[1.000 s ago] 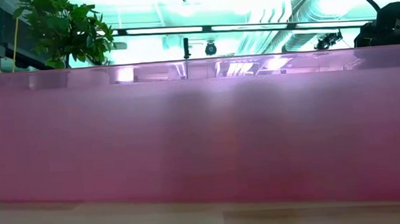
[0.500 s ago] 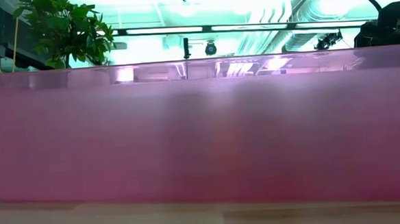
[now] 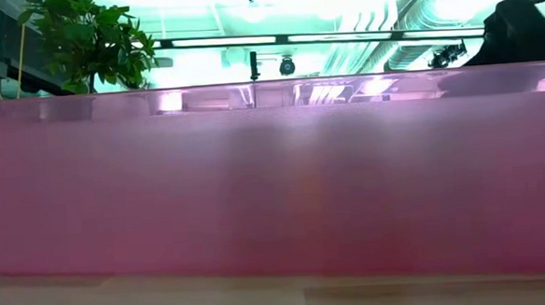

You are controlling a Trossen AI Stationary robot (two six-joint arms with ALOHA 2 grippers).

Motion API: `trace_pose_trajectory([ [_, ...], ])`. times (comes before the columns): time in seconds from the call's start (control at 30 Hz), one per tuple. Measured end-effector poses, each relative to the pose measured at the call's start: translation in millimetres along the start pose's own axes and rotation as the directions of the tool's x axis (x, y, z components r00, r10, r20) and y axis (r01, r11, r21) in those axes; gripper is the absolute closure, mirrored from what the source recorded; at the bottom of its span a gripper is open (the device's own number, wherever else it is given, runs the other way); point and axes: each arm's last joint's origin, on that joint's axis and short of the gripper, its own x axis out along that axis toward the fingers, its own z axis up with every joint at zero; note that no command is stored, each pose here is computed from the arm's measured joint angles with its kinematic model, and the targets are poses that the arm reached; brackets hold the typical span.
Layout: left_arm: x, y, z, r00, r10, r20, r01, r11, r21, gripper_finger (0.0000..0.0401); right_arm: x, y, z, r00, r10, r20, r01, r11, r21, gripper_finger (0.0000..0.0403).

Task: Pick and place pill bottles into a basket
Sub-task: Return to Home Position

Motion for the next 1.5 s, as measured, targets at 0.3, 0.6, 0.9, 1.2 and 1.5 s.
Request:
trace_pose_trajectory([
  [0.3, -9.0, 17.3, -42.6, 1.000, 0.028, 0.011, -0.027, 0.997, -0.073, 0.0022, -6.1, -5.5, 8.1, 0.987, -0.097, 0.129, 0.103, 0.994, -0.040, 0.0263],
  [0.6, -8.4, 38.6, -111.1, 0.999, 0.019, 0.036, -0.009, 0.965, -0.264, 0.0022, -14.9, -13.7, 10.4, 0.980, -0.112, 0.167, 0.113, 0.994, 0.000, 0.0263],
  [0.9, -2.9, 37.8, -149.3, 0.988, 0.024, 0.155, 0.026, 0.948, -0.316, 0.0022, -11.5, -18.0, 9.8, 0.984, -0.117, 0.137, 0.115, 0.993, 0.021, 0.0263],
  [1.2, 7.7, 41.9, -219.3, 0.950, 0.017, 0.311, 0.133, 0.881, -0.454, 0.0022, -7.2, -17.6, 25.2, 0.983, 0.044, 0.177, -0.047, 0.999, 0.012, 0.0263],
  [1.5, 25.8, 29.5, -279.9, 0.940, -0.014, 0.342, 0.223, 0.783, -0.581, 0.0022, -3.6, -26.6, 34.4, 0.961, 0.246, 0.130, -0.252, 0.967, 0.033, 0.0263],
])
